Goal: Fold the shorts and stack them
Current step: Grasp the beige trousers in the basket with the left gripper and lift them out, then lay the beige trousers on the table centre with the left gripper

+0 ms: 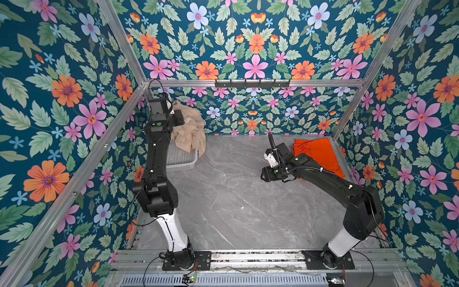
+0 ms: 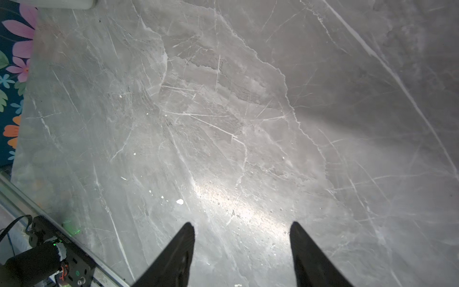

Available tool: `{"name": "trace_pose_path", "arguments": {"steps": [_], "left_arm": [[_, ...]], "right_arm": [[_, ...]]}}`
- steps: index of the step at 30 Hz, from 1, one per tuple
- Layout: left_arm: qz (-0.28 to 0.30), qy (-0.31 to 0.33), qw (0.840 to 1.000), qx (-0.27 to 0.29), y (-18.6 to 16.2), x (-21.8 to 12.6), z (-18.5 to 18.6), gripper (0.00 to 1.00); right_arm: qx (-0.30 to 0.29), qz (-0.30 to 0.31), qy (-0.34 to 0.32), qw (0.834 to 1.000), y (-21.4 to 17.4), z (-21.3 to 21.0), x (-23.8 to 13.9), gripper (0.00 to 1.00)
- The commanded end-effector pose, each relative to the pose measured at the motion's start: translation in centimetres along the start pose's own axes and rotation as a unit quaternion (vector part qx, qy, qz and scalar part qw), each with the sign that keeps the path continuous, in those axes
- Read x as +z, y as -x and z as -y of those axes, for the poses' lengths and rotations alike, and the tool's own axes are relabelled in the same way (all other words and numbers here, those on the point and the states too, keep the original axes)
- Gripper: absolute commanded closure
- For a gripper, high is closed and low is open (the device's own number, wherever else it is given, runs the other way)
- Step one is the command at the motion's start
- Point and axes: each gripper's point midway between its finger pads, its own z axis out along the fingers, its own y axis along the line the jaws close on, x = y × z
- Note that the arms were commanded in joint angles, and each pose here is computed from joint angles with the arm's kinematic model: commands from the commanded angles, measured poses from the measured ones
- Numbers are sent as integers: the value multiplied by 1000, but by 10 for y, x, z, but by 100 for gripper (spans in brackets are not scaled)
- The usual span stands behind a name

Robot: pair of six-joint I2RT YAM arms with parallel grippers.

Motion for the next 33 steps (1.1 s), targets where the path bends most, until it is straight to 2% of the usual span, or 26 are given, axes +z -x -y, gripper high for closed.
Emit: {"name": "trace_pose_path", "arguments": {"steps": [1,4,8,13,16,18,20,23,26,28,30,32,33], "left_arm": [[63,-58,996,28,44,-43,42,100],[103,-125,986,49,68,-93,89,100],[123,-226,964,66,71,-148,151,100],[117,-346,927,88,50,-204,224,100],[97,-388,913,81,32,-220,243,100],[83,-399,911,70,14,-220,247,100],[61,-395,915,63,-11,-209,245,100],[6,-367,929,49,-67,-177,237,100],[-68,-343,936,37,-142,-144,231,100],[-129,-341,931,28,-198,-131,234,100],[-172,-350,921,18,-238,-128,242,100],[-199,-355,914,0,-266,-127,249,94],[-209,-364,907,-7,-276,-128,254,87]], "right_arm": [[8,33,10,999,10,-6,-16,39],[18,60,16,998,15,-9,-31,39],[29,86,23,996,20,-12,-50,39],[41,112,24,993,21,-11,-72,39],[44,134,23,990,20,-10,-88,39],[45,150,21,987,18,-8,-96,38],[49,162,19,985,14,-4,-102,38],[59,166,13,984,5,1,-105,38],[68,153,12,986,-7,5,-100,38],[75,140,11,987,-15,7,-96,38],[80,129,11,988,-22,9,-92,38],[81,116,18,990,-27,7,-88,38],[81,110,22,990,-29,5,-85,37]]}}
